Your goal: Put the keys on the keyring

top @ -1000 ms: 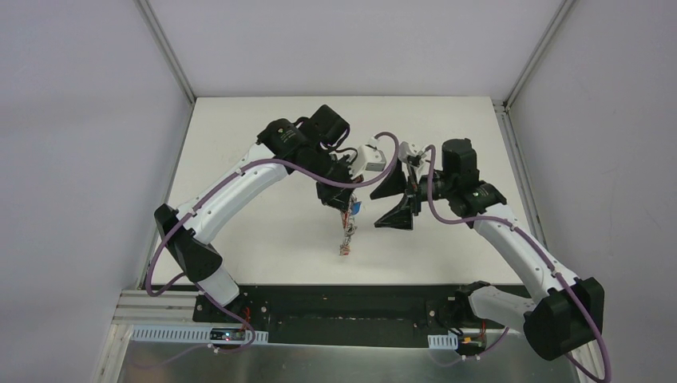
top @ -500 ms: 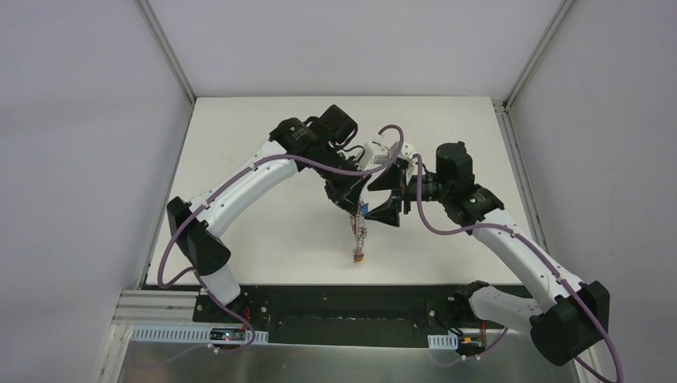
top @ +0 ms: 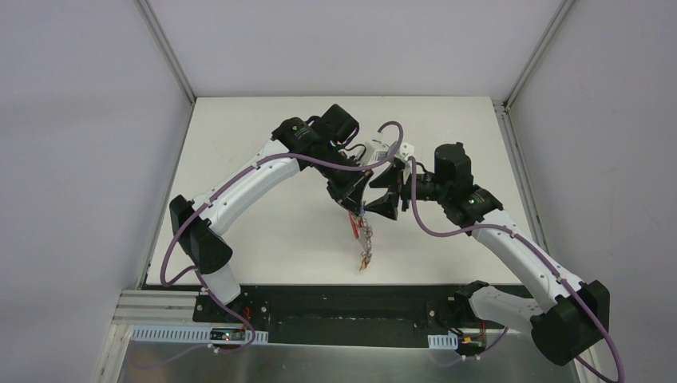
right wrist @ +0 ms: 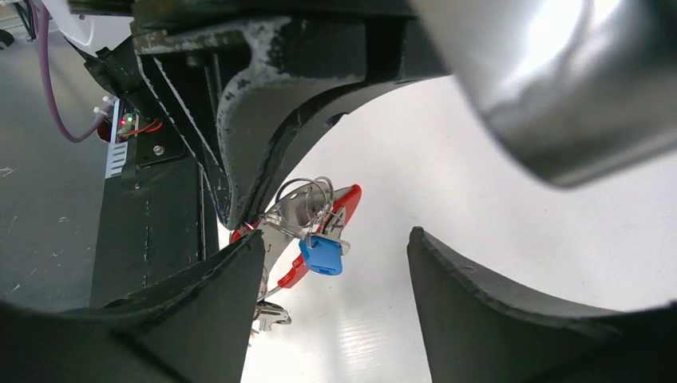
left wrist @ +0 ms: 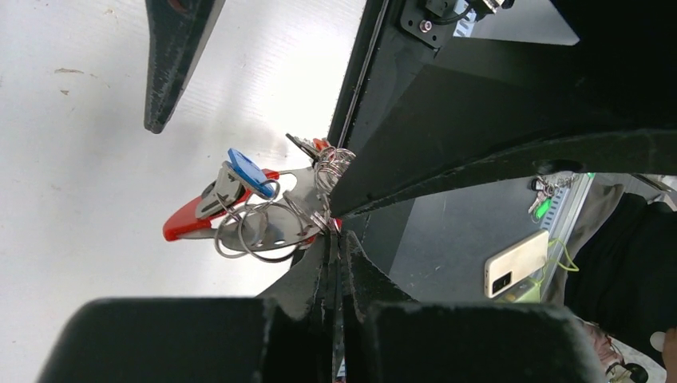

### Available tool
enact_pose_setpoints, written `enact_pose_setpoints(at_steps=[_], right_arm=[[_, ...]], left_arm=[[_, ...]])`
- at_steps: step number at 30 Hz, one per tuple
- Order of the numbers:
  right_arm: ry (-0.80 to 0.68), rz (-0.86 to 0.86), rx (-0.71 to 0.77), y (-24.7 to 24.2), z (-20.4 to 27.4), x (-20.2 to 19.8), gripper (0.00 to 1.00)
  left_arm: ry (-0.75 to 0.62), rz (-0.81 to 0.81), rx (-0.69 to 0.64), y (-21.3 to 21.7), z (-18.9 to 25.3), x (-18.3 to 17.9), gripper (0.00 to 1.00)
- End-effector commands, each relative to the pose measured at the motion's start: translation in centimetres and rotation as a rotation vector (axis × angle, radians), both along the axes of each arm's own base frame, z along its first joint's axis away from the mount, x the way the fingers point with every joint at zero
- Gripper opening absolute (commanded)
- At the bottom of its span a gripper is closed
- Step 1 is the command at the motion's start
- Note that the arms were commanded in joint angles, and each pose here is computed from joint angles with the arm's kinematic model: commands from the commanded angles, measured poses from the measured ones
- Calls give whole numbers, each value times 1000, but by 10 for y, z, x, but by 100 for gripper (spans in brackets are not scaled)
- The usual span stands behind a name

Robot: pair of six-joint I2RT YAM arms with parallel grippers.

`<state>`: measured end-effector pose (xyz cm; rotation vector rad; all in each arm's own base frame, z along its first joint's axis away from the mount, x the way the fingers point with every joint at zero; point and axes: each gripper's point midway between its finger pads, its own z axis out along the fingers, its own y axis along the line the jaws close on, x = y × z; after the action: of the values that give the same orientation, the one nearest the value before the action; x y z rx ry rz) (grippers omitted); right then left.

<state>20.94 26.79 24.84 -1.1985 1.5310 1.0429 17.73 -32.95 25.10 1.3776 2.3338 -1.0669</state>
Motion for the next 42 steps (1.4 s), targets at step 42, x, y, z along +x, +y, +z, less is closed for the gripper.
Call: enact_pose_setpoints(at_steps=[42], right_arm=[[0, 270, 65, -2, 24, -50, 31]], left_arm=[[-201, -250, -107, 11, 24, -9, 0]])
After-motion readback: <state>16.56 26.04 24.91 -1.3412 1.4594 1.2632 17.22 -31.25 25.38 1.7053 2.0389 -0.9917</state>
